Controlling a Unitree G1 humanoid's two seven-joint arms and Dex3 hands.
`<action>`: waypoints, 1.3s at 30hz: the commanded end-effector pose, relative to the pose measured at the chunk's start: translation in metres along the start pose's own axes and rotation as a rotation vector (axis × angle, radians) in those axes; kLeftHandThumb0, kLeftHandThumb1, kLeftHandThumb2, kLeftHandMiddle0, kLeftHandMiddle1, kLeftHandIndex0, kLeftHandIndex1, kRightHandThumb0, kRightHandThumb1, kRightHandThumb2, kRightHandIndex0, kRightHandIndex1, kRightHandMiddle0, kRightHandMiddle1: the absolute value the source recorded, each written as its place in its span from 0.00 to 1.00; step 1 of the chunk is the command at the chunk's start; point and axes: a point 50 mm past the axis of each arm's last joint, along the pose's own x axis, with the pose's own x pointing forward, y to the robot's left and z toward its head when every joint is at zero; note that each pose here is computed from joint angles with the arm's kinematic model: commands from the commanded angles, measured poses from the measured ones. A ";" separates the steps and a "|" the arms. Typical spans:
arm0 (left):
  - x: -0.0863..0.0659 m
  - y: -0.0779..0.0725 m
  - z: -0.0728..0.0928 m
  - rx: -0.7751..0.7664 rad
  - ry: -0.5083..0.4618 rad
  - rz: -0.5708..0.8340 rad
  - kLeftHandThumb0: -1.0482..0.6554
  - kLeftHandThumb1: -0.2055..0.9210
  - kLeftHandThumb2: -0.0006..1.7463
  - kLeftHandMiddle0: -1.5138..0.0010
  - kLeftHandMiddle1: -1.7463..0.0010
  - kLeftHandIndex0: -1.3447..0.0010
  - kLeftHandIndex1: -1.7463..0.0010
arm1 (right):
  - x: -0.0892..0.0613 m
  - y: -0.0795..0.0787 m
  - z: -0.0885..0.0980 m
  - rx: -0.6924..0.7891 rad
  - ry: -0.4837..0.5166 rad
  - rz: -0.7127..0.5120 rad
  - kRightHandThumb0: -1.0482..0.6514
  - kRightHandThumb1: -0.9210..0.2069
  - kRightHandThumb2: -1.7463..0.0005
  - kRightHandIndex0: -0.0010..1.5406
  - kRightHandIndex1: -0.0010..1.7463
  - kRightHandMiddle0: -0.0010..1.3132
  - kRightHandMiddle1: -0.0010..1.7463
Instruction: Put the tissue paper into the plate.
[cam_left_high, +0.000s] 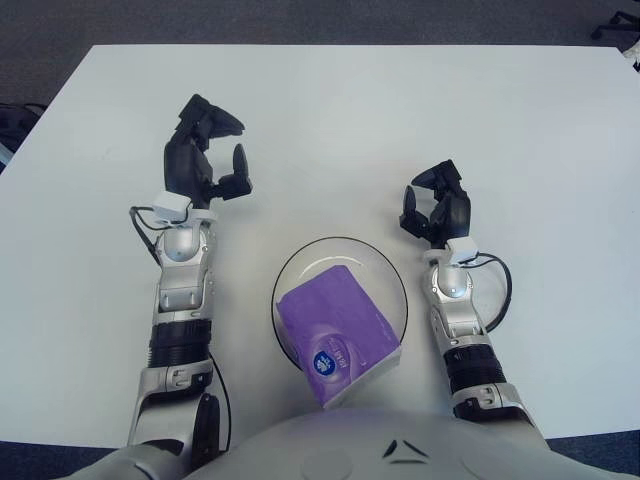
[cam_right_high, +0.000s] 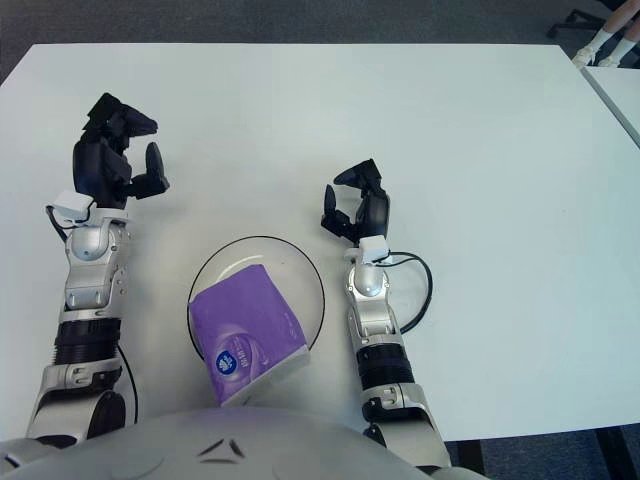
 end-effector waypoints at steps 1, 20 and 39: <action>-0.006 0.005 -0.013 -0.015 0.103 0.052 0.30 0.36 0.84 0.18 0.00 0.47 0.00 | -0.054 -0.018 -0.046 -0.083 0.269 -0.010 0.38 0.31 0.43 0.40 0.89 0.31 1.00; -0.034 0.014 -0.062 -0.079 0.326 0.095 0.34 0.48 0.74 0.24 0.00 0.56 0.00 | -0.052 -0.015 -0.049 -0.085 0.270 -0.005 0.38 0.32 0.42 0.41 0.90 0.32 1.00; -0.061 -0.001 -0.079 -0.073 0.412 0.010 0.35 0.52 0.72 0.29 0.00 0.58 0.00 | -0.051 -0.012 -0.050 -0.065 0.282 0.003 0.38 0.32 0.42 0.39 0.90 0.32 1.00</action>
